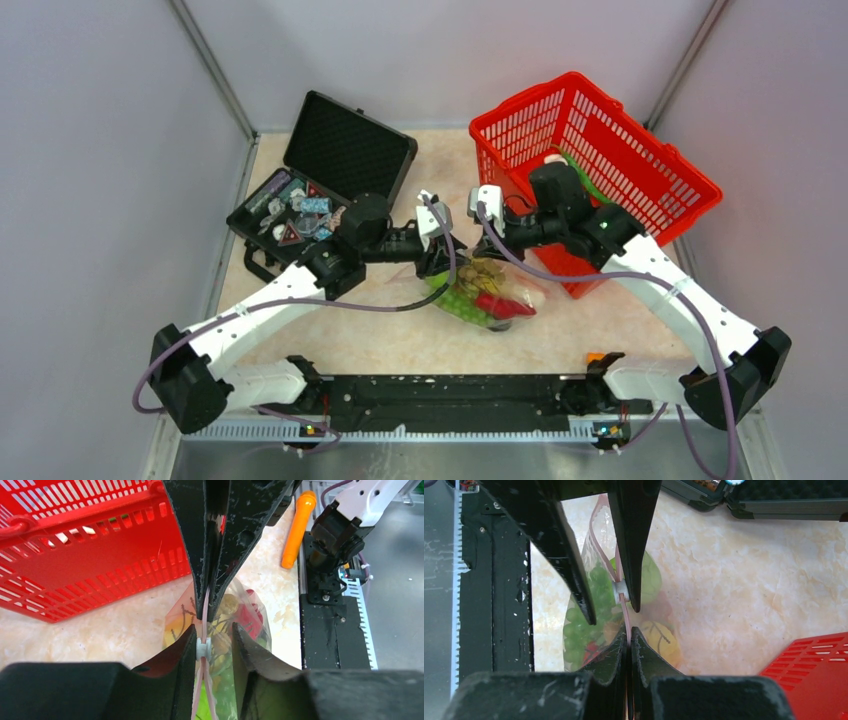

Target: Place the food in the zip-top bag and seal the zipper

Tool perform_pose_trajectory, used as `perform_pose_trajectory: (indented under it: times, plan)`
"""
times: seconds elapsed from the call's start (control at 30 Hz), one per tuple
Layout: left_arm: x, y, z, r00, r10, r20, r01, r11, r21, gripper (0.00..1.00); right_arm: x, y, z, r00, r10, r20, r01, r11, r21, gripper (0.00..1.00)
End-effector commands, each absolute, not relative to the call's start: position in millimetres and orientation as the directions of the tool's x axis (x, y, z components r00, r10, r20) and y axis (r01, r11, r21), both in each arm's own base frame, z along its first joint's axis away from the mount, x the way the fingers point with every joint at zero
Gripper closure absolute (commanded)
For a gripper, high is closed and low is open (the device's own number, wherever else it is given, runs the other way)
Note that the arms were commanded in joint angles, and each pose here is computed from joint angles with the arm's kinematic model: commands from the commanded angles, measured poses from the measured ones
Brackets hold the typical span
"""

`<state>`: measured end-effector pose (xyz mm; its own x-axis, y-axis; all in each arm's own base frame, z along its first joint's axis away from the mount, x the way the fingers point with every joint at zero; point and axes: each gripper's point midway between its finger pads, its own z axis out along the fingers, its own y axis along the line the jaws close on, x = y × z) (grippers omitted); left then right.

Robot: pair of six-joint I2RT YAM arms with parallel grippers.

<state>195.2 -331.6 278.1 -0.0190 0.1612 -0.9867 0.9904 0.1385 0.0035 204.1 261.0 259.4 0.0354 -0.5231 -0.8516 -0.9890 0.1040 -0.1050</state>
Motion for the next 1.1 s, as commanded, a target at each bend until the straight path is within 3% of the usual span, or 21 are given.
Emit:
perform_pose_trajectory:
  times: [0.0, 0.07, 0.33, 1.07]
  plan:
    - [197, -333, 292, 0.036, 0.159, -0.987, 0.992, 0.114, 0.055, 0.72, 206, 263, 281, 0.101, -0.474, -0.874, -0.978, 0.113, -0.174, 1.0]
    - [201, -329, 286, 0.037, 0.188, -0.981, 0.987, 0.146, 0.065, 0.8, 207, 262, 281, 0.1, -0.479, -0.872, -0.977, 0.116, -0.177, 1.0]
    - [204, -324, 285, 0.039, 0.202, -0.979, 0.981, 0.176, 0.075, 0.99, 206, 263, 283, 0.097, -0.475, -0.875, -0.978, 0.117, -0.172, 1.0]
    - [225, -263, 229, -0.016, 0.426, -0.904, 0.89, 0.418, 0.181, 1.0, 215, 256, 304, 0.135, -0.461, -0.877, -0.952, 0.185, -0.243, 1.0]
